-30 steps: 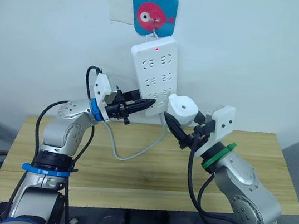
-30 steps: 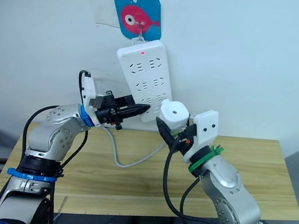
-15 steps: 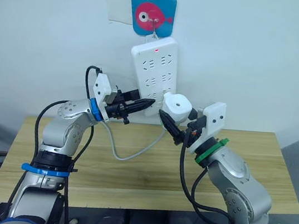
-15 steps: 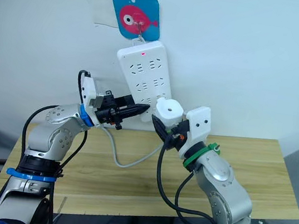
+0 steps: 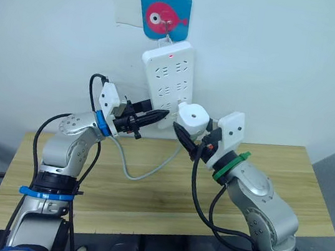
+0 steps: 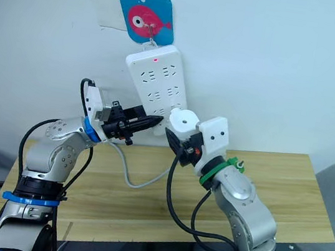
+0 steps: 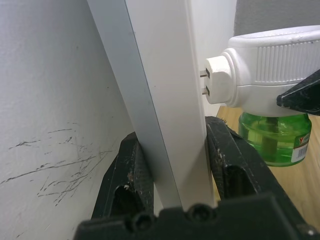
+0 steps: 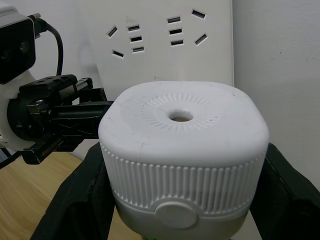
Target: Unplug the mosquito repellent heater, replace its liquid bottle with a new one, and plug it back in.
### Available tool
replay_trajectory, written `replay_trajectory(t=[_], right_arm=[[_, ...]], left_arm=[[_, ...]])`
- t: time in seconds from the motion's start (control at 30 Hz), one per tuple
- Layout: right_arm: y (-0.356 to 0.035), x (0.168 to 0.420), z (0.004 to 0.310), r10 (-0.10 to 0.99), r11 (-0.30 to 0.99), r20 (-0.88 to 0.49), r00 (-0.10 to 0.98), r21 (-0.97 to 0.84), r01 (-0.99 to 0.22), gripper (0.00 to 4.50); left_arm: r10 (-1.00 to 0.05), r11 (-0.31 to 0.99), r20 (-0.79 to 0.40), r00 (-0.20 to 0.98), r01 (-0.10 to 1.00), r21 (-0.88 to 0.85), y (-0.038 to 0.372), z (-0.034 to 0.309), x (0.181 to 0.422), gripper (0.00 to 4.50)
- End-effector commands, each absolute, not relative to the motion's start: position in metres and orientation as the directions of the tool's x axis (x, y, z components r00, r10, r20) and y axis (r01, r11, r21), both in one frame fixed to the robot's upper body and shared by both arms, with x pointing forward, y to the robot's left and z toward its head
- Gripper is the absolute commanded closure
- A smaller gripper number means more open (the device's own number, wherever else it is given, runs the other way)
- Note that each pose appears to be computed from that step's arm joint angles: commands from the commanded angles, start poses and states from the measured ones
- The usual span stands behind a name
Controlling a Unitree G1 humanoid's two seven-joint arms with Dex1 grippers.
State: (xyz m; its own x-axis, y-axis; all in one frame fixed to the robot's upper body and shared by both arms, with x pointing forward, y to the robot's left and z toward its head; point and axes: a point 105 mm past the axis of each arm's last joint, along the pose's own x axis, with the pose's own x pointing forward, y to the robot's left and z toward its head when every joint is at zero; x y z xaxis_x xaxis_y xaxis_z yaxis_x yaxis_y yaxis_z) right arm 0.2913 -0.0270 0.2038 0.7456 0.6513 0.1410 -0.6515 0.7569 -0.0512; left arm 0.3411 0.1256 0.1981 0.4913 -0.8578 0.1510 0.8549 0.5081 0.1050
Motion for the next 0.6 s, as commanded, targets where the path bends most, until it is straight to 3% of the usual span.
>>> replay_trajectory(t=[0.03,0.23,0.6], right_arm=[[-0.0179,0.2926,0.2186,0.658,0.744,0.192,0.728,-0.015,-0.669,1.45],[-0.016,0.2922,0.2233,0.665,0.716,0.213,0.715,0.091,-0.693,1.45],[-0.0187,0.301,0.2207,0.639,0.762,0.182,0.748,-0.017,-0.647,1.45]], left_arm=[[-0.91,0.397,0.192,0.367,0.906,0.149,0.1046,0.211,0.3239,3.18],[-0.913,0.389,0.191,0.36,0.91,0.147,0.1037,0.2106,0.3233,3.18],[-0.916,0.381,0.195,0.351,0.913,0.147,0.1023,0.2121,0.324,3.18]])
